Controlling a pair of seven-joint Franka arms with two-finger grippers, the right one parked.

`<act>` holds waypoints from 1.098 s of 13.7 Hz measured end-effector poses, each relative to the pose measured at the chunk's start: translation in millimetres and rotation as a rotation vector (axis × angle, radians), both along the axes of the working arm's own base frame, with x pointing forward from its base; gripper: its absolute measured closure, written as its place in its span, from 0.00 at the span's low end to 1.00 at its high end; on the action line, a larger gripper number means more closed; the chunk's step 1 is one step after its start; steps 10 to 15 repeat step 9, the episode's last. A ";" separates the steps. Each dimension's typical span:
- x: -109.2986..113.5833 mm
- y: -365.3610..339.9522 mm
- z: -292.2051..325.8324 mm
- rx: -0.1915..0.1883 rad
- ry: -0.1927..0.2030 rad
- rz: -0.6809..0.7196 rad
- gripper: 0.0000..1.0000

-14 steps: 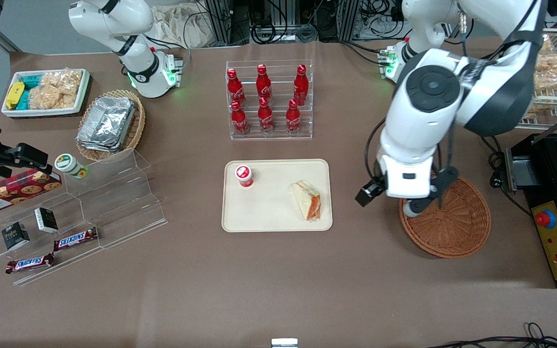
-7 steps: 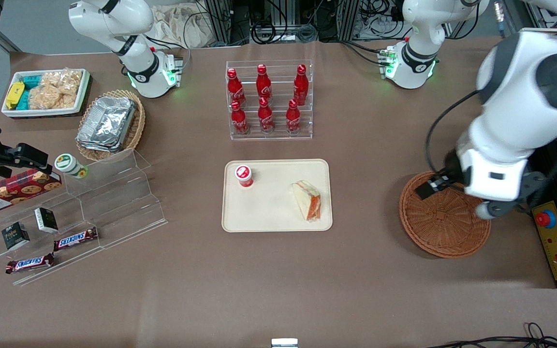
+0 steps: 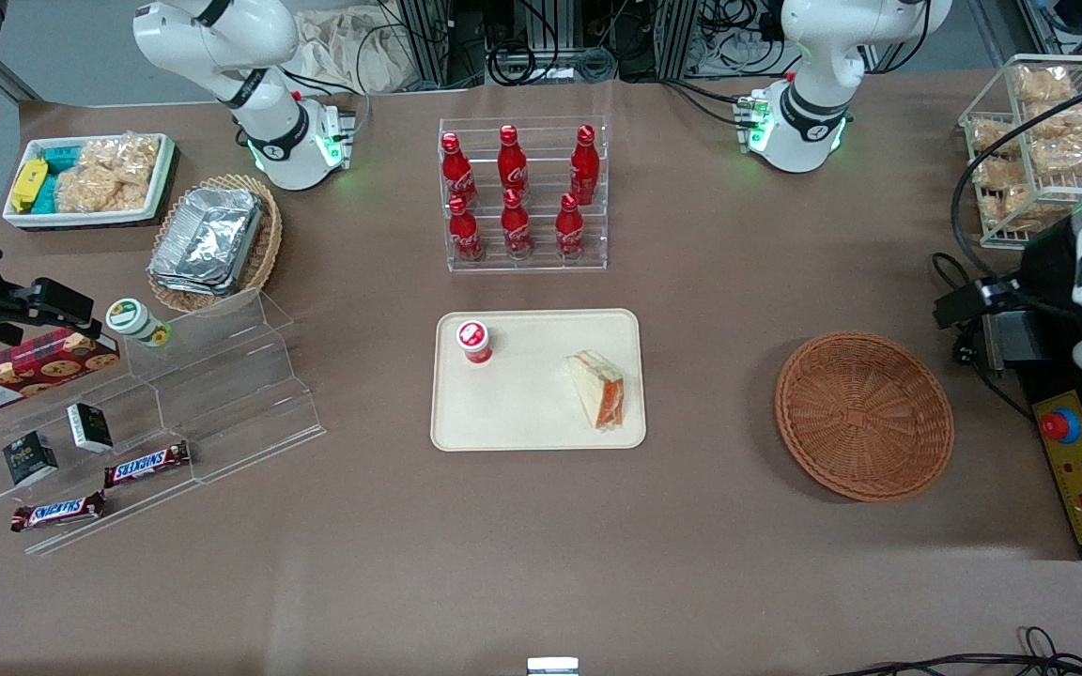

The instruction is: Place sandwich from basket to tray

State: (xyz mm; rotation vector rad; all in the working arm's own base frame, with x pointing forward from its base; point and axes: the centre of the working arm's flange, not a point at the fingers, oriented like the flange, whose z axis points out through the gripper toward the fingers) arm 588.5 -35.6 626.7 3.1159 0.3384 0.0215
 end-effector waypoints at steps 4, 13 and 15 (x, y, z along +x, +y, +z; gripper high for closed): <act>-38.0 36.0 7.6 -0.015 0.010 -0.060 0.00; -66.9 44.3 12.9 -0.021 -0.002 -0.059 0.00; -66.9 44.3 12.9 -0.021 -0.002 -0.059 0.00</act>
